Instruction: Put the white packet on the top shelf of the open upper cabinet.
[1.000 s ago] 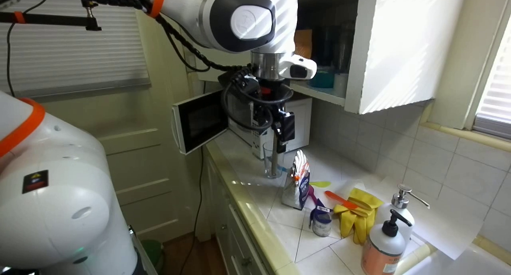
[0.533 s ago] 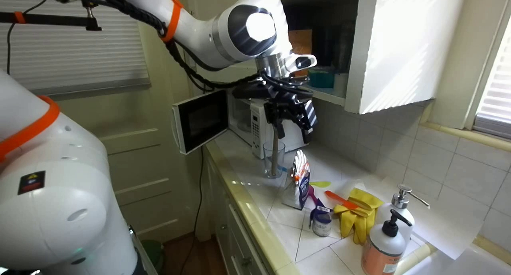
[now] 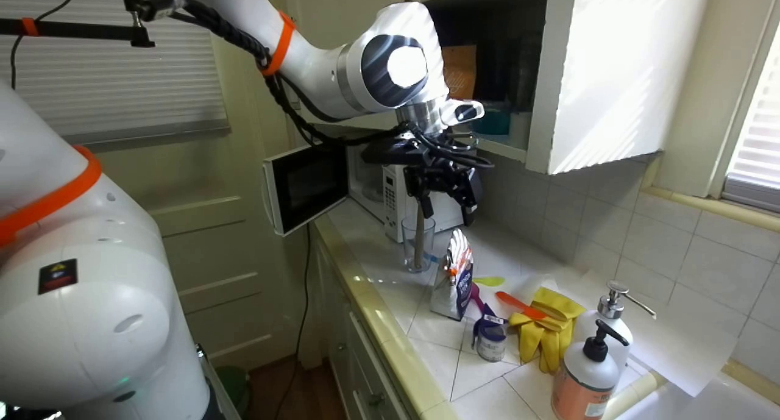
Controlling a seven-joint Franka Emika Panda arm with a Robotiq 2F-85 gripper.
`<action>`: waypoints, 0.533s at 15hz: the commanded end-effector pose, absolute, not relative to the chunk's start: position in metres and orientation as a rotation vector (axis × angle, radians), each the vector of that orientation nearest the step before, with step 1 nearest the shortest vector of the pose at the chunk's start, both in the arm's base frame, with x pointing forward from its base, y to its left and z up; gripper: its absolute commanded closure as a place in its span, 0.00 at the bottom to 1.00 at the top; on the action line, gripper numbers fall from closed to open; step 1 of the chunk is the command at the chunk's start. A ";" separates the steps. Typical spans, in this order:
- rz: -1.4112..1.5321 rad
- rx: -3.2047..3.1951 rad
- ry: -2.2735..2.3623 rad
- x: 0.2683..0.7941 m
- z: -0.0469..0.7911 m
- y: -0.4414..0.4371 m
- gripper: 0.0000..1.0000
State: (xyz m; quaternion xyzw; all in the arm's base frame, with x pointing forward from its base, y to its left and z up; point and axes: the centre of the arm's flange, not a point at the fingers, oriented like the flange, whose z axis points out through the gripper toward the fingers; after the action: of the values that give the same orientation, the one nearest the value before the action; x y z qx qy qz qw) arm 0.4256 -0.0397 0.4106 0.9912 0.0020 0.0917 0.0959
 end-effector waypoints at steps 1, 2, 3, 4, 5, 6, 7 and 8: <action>0.283 2.970 0.090 0.431 0.398 -0.038 0.00; 0.283 2.990 0.126 0.433 0.392 -0.037 0.00; 0.287 3.004 0.175 0.436 0.385 -0.037 0.00; 0.289 3.009 0.208 0.439 0.379 -0.037 0.00; 0.285 3.007 0.233 0.441 0.374 -0.038 0.00; 0.282 3.013 0.257 0.444 0.370 -0.041 0.00; 0.285 3.013 0.274 0.446 0.366 -0.042 0.00; 0.295 3.014 0.294 0.449 0.361 -0.045 0.02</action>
State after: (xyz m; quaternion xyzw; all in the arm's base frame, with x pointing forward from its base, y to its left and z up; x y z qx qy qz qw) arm 0.4391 -0.0369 0.3795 0.9910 0.0726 0.0929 0.0639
